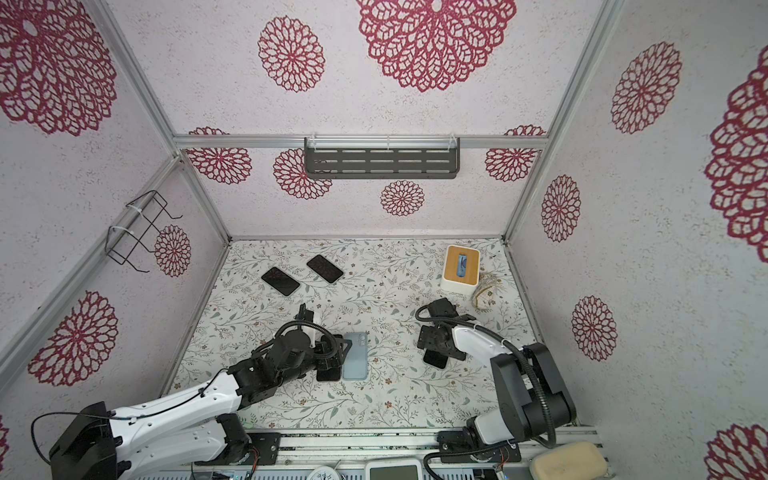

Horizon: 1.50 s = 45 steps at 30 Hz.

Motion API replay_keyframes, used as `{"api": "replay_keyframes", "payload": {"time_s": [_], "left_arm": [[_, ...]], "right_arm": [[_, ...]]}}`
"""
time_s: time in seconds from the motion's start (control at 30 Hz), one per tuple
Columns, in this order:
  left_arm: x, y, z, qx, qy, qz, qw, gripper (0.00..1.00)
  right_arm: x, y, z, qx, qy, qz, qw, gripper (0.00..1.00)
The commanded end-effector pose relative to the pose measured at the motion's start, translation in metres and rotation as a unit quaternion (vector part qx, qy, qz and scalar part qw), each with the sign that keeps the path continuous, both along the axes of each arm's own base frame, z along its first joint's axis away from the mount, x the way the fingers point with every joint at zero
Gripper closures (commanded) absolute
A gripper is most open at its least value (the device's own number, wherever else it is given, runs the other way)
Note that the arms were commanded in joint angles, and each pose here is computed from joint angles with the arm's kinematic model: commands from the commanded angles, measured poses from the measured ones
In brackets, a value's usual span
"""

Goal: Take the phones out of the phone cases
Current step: 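Close the right gripper on the black phone's edge and lift it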

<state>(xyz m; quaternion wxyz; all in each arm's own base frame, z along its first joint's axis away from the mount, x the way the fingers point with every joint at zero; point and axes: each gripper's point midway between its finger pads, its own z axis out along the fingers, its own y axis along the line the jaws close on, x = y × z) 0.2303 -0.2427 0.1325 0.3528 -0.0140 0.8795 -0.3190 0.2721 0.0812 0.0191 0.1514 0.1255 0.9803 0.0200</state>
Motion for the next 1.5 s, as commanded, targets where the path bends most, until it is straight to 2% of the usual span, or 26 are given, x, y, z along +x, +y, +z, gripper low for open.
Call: {"api": "replay_keyframes", "payload": {"time_s": [0.0,0.47,0.7,0.97,1.17,1.27,1.47], "left_arm": [[0.001,0.000,0.004,-0.013,-0.007,-0.003,1.000,0.03],[-0.001,0.004,0.001,-0.020,-0.006,-0.001,1.000,0.03],[0.000,-0.001,0.001,-0.031,-0.001,-0.004,1.000,0.03],[0.010,-0.020,0.015,-0.060,-0.001,-0.015,0.998,0.03],[0.027,-0.046,0.028,-0.115,0.003,-0.025,0.993,0.03],[0.040,-0.052,0.024,-0.140,0.018,-0.016,0.990,0.02],[0.057,-0.075,0.017,-0.178,0.048,-0.020,0.983,0.01]], "right_arm": [[-0.029,-0.002,-0.027,-0.001,0.079,0.013,0.997,0.03],[-0.042,-0.002,-0.041,-0.002,0.111,0.020,0.994,0.18],[-0.035,0.004,-0.036,0.017,0.080,0.025,0.996,0.25],[-0.011,0.014,0.002,0.028,-0.001,0.065,0.998,0.33],[-0.003,0.033,0.027,0.047,-0.042,0.128,0.990,0.39],[-0.006,0.036,0.028,0.049,-0.038,0.144,0.988,0.40],[-0.009,0.071,0.048,0.098,-0.074,0.202,0.972,0.41]]}}
